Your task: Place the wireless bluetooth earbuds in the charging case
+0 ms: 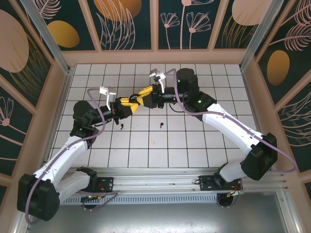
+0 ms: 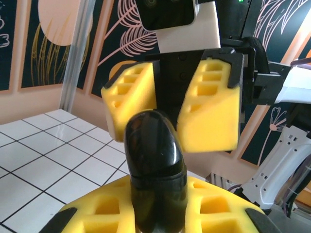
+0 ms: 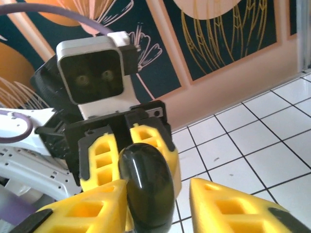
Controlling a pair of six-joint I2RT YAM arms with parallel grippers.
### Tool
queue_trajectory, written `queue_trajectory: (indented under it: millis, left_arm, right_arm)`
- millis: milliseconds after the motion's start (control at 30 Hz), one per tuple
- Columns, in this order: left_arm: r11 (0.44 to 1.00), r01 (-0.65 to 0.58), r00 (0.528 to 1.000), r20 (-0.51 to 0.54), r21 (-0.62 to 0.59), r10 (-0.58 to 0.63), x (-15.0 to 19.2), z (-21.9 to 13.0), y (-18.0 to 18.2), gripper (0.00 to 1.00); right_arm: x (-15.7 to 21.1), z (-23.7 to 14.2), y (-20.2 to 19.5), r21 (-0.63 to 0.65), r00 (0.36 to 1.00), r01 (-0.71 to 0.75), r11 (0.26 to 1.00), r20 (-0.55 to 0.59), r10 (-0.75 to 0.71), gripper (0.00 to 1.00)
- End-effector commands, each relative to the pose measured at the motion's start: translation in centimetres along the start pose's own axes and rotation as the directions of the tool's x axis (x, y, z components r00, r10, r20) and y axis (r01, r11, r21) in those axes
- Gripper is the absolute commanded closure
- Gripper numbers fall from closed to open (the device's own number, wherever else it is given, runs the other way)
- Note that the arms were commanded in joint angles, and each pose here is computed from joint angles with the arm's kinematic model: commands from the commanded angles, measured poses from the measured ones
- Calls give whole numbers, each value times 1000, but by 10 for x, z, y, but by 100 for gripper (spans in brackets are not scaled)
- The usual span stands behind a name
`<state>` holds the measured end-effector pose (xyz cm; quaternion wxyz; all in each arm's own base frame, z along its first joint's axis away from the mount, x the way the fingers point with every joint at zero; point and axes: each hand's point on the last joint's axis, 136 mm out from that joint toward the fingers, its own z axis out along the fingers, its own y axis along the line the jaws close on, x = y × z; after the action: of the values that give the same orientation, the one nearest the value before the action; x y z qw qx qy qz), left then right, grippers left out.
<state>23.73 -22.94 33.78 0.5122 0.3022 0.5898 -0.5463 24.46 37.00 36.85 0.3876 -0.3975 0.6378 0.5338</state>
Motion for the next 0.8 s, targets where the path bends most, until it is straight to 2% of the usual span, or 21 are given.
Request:
queue_trajectory:
  millis: [0,333,433,533,633,767]
  left_arm:
    - [991,-124,992,27,40,123,-8,-6,-20,92]
    - [987,-155,987,45,-39,157,-3,-15,-16,92]
    - [983,-154,986,47,-103,159,1,-20,-8,92]
    - [975,-159,985,38,-157,167,5,-26,-4,92]
    - [965,-170,983,32,-199,180,5,-33,-6,92]
    - [948,-194,978,19,-252,205,3,-43,-11,92]
  right_arm:
    - [-15,-4,-32,135,998,-58,989,38,54,58]
    - [-14,4,-32,85,992,-130,988,12,129,52]
    - [-17,-1,-44,154,983,-182,971,44,177,50]
    - [-8,-11,-79,297,951,-310,903,96,295,50]
    - [21,-12,-114,383,893,-446,809,124,434,54]
    - [82,23,-135,421,783,-579,698,48,621,59]
